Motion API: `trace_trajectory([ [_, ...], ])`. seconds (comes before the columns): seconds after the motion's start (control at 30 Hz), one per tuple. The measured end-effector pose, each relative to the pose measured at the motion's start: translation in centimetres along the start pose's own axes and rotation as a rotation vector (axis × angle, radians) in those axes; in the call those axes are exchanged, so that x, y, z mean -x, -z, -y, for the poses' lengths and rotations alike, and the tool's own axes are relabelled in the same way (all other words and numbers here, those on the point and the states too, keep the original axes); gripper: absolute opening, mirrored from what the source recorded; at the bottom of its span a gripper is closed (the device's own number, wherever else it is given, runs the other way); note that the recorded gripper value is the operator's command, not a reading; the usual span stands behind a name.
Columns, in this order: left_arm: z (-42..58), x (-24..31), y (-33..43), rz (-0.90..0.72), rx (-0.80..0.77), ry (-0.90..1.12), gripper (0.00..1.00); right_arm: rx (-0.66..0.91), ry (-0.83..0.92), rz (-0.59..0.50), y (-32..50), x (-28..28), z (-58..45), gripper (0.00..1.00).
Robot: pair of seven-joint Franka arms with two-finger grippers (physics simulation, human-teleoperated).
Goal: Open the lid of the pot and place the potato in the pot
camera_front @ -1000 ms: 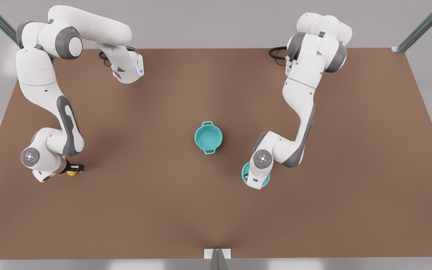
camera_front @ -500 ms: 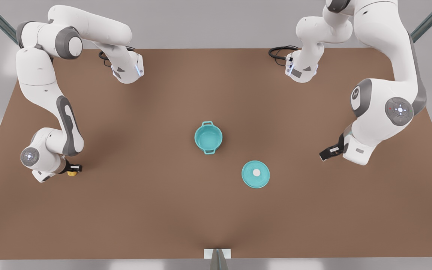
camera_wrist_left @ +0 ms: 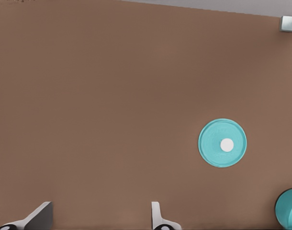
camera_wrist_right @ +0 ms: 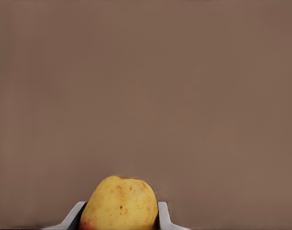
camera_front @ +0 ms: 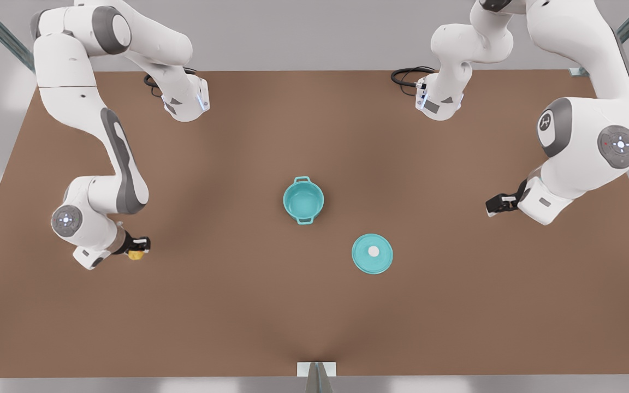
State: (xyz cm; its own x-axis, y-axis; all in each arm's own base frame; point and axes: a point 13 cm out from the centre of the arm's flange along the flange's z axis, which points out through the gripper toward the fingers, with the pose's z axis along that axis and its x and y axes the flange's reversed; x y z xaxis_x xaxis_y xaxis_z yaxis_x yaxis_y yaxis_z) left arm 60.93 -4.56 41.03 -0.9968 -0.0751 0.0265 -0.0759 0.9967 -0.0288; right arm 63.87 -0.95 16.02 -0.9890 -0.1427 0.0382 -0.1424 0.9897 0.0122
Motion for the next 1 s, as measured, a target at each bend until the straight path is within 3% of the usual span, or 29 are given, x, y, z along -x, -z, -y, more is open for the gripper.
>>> trace_trajectory([
  [0.23, -0.2, -0.1, -0.2, -0.009, 0.001, -0.083, 1.00, 0.047, 0.012, -0.031, 6.4, -1.5, -11.8, 0.55],
  [0.7, -1.2, 0.3, -0.4, -0.009, 0.000, -0.163, 1.00, 0.121, 0.041, -0.106, 9.4, -9.1, -40.8, 0.54],
  [1.0, -1.4, 0.4, -0.4, -0.006, 0.001, -0.191, 1.00, 0.143, -0.136, -0.106, 9.0, -8.1, -48.4, 0.54],
])
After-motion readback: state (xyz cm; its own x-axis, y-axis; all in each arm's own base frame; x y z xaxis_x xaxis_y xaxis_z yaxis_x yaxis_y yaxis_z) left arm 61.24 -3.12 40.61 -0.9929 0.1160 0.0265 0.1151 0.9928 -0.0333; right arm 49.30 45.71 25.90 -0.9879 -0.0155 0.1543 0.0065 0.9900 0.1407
